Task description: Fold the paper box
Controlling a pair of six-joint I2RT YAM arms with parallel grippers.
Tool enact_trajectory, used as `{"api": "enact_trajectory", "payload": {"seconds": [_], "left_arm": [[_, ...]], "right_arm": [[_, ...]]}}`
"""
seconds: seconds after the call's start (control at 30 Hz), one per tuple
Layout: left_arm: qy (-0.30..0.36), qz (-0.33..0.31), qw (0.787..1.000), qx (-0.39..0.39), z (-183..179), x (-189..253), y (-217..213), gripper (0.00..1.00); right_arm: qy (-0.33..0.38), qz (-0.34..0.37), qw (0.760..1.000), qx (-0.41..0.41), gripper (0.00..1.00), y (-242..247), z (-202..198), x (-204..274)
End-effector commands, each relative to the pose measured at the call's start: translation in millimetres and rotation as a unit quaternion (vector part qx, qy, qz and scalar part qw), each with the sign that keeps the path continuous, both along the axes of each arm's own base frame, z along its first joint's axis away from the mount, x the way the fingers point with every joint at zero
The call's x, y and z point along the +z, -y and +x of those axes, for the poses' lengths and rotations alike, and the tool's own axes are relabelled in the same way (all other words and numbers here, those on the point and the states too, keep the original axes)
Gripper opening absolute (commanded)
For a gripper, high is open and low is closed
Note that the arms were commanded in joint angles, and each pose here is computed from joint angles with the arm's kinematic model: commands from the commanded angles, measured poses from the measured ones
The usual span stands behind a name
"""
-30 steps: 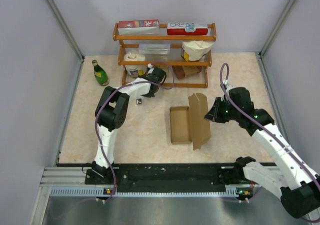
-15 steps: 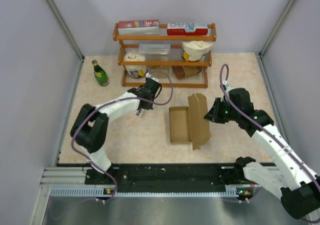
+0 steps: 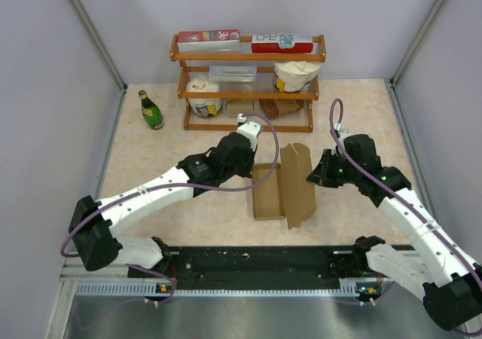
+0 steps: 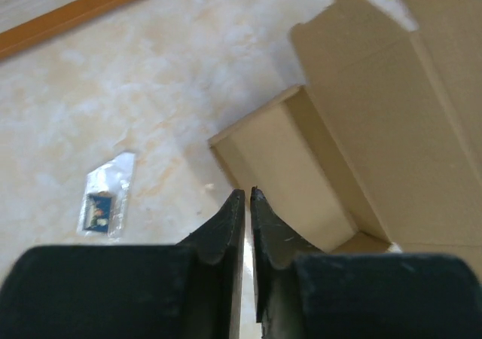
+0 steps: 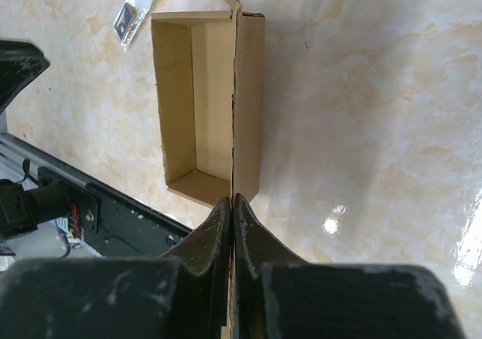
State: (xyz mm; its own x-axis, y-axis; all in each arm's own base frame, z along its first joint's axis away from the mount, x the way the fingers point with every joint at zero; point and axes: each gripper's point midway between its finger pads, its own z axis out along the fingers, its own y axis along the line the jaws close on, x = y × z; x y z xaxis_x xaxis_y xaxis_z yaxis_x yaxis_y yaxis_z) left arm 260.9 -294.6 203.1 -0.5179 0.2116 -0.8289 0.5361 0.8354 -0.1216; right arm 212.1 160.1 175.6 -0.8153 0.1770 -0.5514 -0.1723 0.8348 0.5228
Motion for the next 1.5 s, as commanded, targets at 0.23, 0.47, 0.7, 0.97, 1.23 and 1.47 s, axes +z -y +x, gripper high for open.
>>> {"api": "enact_trajectory", "payload": {"seconds": [0.23,0.47,0.7,0.97,1.23,1.47], "left_arm": [[-0.024,0.145,0.976,0.163,68,-75,-51,0.74],[-0.030,0.215,0.956,0.197,87,-110,-63,0.79],[-0.016,0.284,0.933,0.220,94,-123,-85,0.78],[-0.029,0.308,0.926,0.215,94,-138,-86,0.71],[-0.024,0.357,0.911,0.206,96,-148,-86,0.67],[-0.027,0.410,0.885,0.219,89,-156,-100,0.65]], "right_arm": [[0.028,0.014,0.999,0.010,0.00,-4,6,10],[0.023,0.005,1.000,-0.003,0.00,1,4,8],[0.023,-0.009,0.999,-0.026,0.00,10,5,10],[0.025,-0.044,0.996,-0.080,0.00,32,6,18],[0.031,-0.051,0.994,-0.091,0.00,38,2,28],[0.037,-0.044,0.994,-0.088,0.00,36,3,35]]}}
